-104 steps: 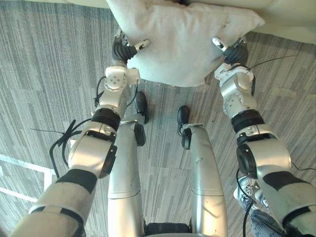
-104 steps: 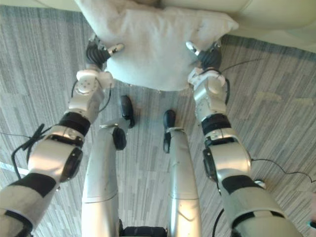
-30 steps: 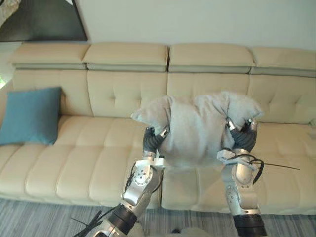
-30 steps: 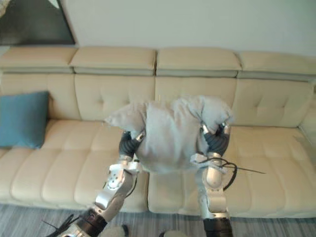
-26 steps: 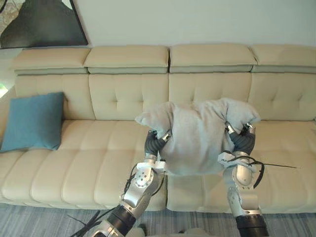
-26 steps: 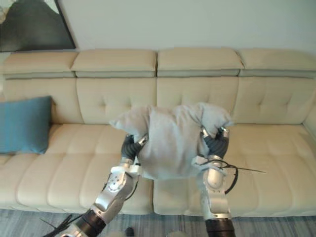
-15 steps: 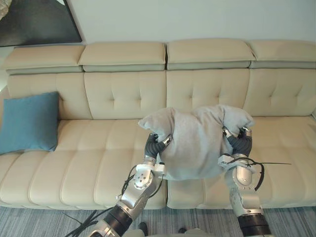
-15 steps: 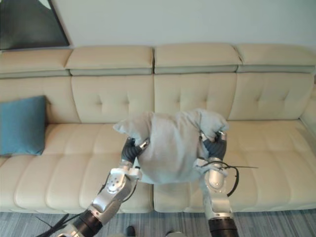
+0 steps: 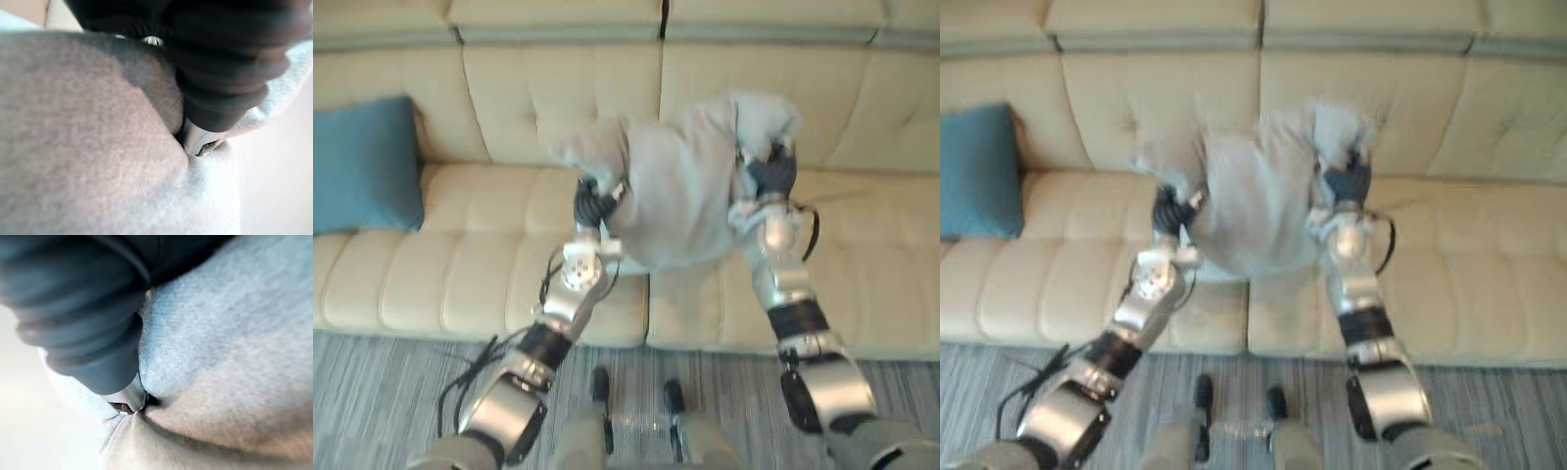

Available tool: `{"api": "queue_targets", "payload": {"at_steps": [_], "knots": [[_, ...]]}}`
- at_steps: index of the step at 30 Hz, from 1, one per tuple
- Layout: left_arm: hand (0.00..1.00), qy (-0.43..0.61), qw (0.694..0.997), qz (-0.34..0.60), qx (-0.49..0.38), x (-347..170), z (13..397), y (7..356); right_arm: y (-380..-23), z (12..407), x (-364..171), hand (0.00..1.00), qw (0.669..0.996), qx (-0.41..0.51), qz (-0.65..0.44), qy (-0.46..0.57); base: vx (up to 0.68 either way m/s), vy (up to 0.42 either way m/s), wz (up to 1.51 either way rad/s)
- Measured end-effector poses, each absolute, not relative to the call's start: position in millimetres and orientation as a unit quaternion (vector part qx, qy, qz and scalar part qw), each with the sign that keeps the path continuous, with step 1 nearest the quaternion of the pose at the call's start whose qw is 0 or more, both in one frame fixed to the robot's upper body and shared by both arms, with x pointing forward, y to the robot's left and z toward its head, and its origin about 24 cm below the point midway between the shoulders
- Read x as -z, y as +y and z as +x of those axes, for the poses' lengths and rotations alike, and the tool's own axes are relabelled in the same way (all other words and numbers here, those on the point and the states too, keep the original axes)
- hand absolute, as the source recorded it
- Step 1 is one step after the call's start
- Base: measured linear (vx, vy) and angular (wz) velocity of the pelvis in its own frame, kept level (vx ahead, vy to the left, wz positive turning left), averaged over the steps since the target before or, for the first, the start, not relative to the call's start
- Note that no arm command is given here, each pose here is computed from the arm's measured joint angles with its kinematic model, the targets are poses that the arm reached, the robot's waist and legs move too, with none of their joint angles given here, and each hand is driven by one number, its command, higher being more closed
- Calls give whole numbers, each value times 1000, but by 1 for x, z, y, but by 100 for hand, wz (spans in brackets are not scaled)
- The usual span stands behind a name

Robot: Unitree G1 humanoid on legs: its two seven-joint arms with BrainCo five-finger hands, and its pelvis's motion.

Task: Pick up cushions and gather them together orderly.

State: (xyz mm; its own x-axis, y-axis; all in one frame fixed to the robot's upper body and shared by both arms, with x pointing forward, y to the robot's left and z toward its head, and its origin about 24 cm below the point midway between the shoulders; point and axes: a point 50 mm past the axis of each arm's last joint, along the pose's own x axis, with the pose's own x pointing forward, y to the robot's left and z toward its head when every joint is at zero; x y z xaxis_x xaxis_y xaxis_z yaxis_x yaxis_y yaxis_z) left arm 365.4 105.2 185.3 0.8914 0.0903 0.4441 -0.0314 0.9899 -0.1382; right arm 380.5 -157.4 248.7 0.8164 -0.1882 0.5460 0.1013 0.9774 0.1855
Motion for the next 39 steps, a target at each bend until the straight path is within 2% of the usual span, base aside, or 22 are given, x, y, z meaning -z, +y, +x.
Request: {"api": "queue_targets", "payload": {"at_steps": [7,17,18,32,36,39], "knots": [[100,-336,937,-28,-85,-295,389,134,-138,382,-358,100,916,81,75,-385,-56,-40,-2],[100,-383,918,-23,-97,-367,391,150,-138,378,-419,100,909,110,47,-400,3,-3,-8],[0,-385,918,-23,-96,-369,391,150,-138,378,-421,0,908,112,44,-401,24,2,-24],[0,-397,910,-48,-109,-385,388,164,-154,370,-441,0,899,123,47,-417,21,-1,-11],[0,-394,910,-54,-112,-379,388,179,-179,363,-441,0,888,125,59,-439,0,0,0],[0,-408,901,-66,-136,-372,379,212,-223,348,-433,0,867,142,80,-470,0,-22,0]]}}
